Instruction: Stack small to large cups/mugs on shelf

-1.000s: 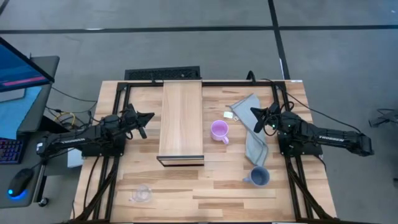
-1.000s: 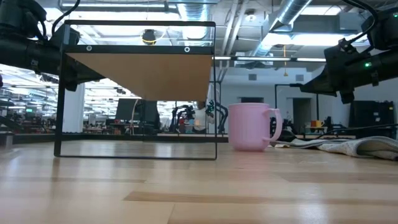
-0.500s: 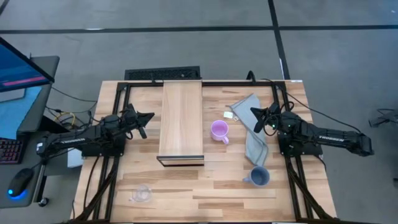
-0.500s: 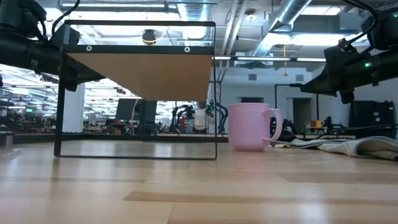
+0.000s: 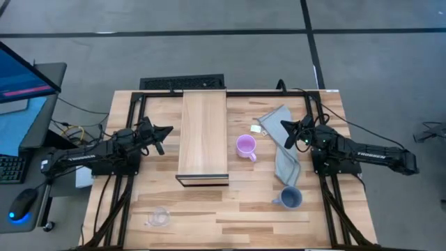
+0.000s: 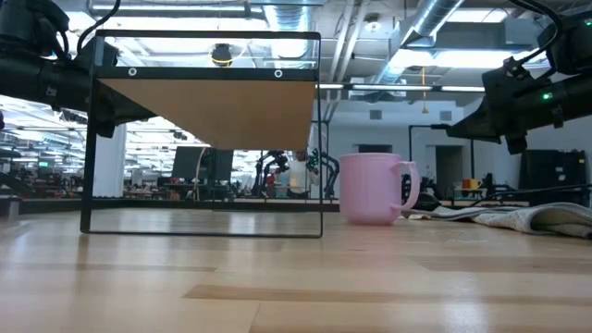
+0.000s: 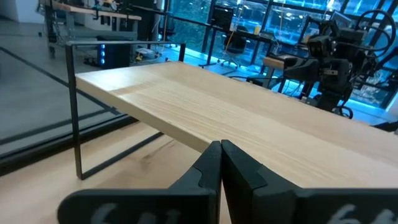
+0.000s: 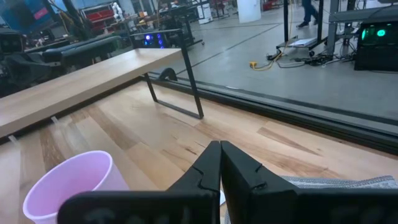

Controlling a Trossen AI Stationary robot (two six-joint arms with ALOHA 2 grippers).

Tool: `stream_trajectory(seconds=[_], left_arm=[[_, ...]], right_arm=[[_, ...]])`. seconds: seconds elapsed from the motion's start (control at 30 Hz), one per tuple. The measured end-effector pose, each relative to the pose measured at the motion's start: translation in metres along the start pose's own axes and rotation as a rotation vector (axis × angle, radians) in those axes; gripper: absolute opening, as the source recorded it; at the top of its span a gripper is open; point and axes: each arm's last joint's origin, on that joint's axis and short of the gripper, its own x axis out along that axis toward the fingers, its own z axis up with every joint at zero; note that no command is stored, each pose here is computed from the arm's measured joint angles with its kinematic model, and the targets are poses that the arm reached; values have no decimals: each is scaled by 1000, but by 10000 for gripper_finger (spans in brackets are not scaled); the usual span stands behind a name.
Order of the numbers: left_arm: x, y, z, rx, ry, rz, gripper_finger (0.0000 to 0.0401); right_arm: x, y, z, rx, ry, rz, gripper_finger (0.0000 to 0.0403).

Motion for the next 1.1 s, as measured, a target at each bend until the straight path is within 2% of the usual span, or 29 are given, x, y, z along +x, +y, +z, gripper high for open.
stream_trajectory(seconds=[0.33, 0.43, 0.57, 0.77, 0.97, 1.1], left_arm=[[0, -1, 0, 61, 5, -20, 4], [0, -1, 0, 115, 5, -21, 21], [0, 0, 0, 137, 3, -10, 64], [0, 0, 1, 76, -11, 4, 110], [0, 0, 2, -43, -19, -2, 116], [0, 0, 2, -51, -18, -2, 116]], right_arm=[[0, 0, 0, 0, 0, 0, 33], [0, 0, 0, 0, 0, 0, 33], [0, 0, 0, 0, 0, 0, 33], [0, 0, 0, 0, 0, 0, 33], [0, 0, 0, 0, 0, 0, 33], [0, 0, 0, 0, 0, 0, 33]])
